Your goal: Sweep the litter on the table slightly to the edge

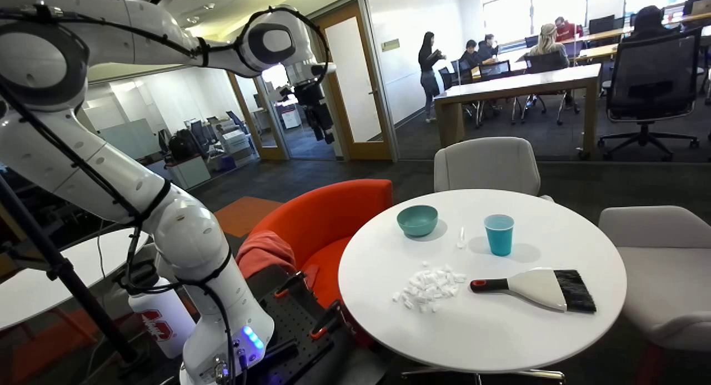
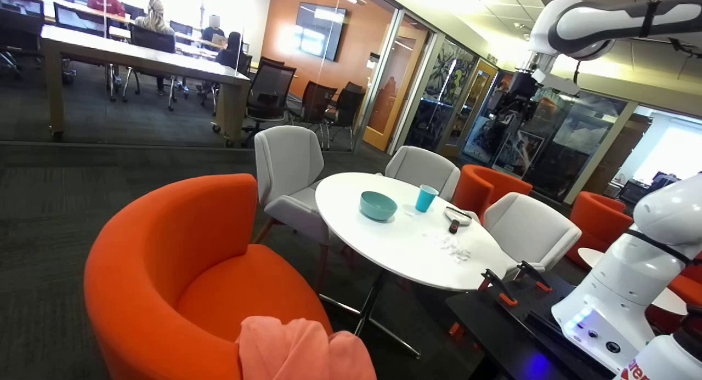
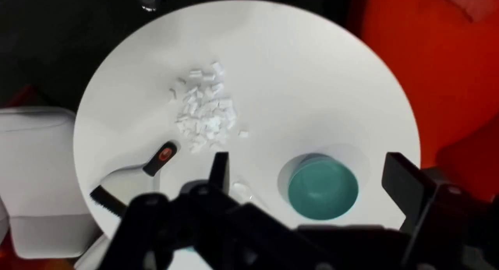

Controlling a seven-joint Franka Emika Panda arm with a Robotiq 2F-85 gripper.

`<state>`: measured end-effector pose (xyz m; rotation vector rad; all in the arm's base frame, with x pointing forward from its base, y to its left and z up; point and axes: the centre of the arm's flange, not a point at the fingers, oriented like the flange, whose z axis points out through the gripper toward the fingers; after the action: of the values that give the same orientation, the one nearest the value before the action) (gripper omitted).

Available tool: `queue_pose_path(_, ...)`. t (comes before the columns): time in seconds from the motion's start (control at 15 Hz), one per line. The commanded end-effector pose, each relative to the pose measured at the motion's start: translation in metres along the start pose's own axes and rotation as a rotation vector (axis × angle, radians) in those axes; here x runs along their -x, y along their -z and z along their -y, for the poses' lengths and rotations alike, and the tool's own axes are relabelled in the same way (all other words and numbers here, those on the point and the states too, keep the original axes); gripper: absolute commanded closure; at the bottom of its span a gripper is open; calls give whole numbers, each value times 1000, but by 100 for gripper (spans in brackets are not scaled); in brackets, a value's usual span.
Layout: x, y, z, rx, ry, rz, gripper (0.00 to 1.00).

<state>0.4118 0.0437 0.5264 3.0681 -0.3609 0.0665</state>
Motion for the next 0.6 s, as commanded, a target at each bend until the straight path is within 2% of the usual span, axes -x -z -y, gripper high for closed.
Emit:
queue_pose_path(0.0,-25,-33,-30,52,-135,-146,0)
queue_pose_path(0.33,-56,-101,-92,118,-335,-332,0)
queue_pose_path(0.53,-68,-148,-129,172,-462,-390,0)
